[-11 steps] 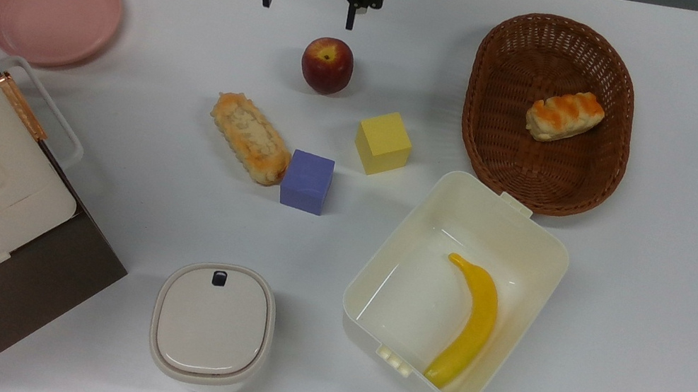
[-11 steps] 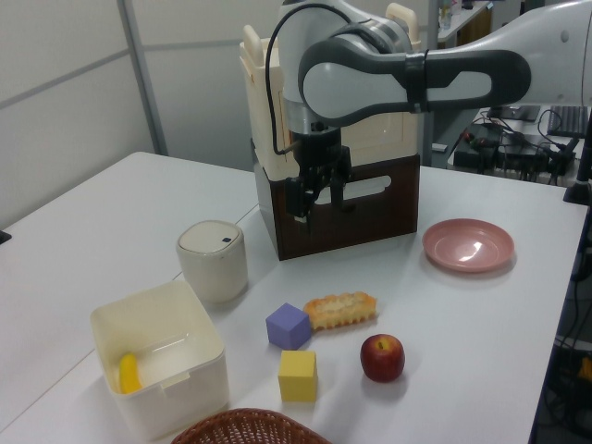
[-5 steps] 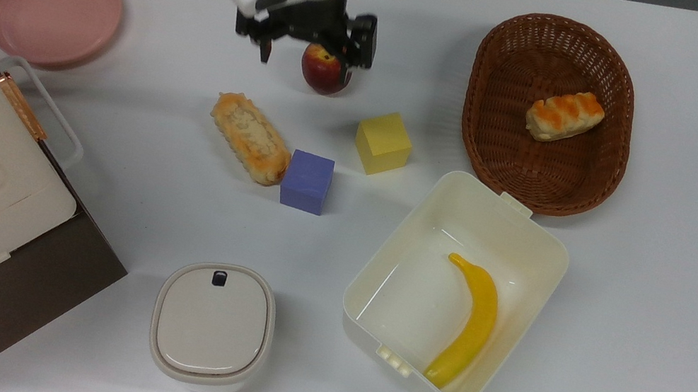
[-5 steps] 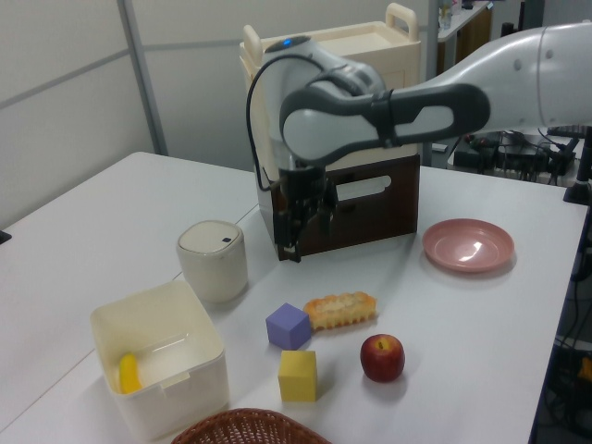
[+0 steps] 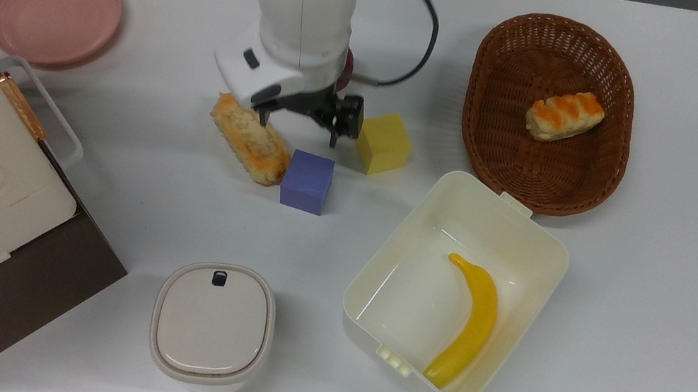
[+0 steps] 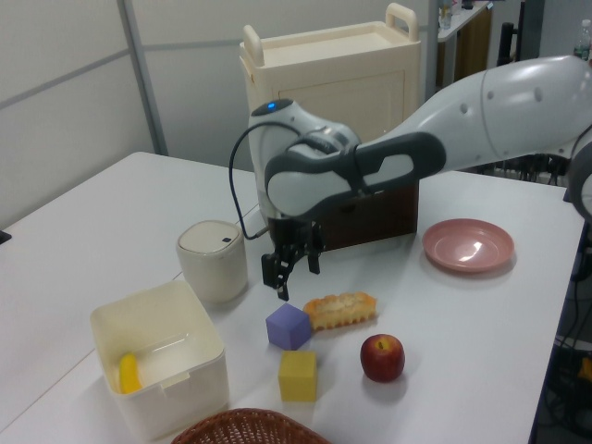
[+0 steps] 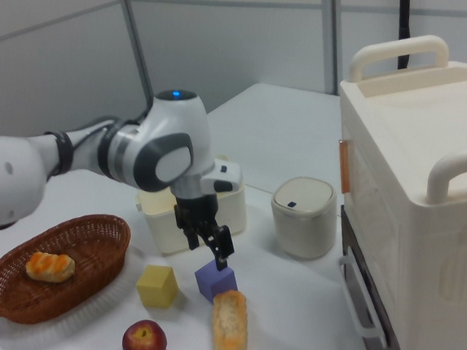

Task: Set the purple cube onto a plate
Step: 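Lower the open gripper down onto the purple cube, then close the gripper around the purple cube, then lift the purple cube and carry it over the pink plate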

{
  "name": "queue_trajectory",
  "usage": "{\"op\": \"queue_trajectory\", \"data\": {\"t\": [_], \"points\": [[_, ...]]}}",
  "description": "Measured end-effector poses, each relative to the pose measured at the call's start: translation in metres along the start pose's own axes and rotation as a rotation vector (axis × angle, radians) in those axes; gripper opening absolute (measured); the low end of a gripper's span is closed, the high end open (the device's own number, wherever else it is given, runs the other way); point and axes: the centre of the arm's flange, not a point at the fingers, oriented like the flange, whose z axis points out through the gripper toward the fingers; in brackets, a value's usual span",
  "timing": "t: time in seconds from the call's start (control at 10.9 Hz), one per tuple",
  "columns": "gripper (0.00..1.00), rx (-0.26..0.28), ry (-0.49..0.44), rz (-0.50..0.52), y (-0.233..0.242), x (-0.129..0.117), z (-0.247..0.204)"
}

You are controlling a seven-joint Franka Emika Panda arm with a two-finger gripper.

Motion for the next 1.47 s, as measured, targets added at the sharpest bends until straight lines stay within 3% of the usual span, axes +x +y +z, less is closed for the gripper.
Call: {"op": "queue_trajectory", "data": {"t": [0.37,0.83,0.92,1.01,1.2,1.47], "points": [[1.0,0.001,-0.005,0.004,-0.007,0.015,0.052],[1.0,0.006,0.012,-0.013,-0.028,0.019,0.076],[0.96,0.004,0.004,-0.02,-0.032,0.018,0.082],[0.8,0.003,0.0,-0.022,-0.034,0.018,0.086],[0.63,-0.016,0.002,-0.032,-0.033,0.019,0.088],[0.6,-0.052,0.01,-0.047,-0.023,0.02,0.077]]}}
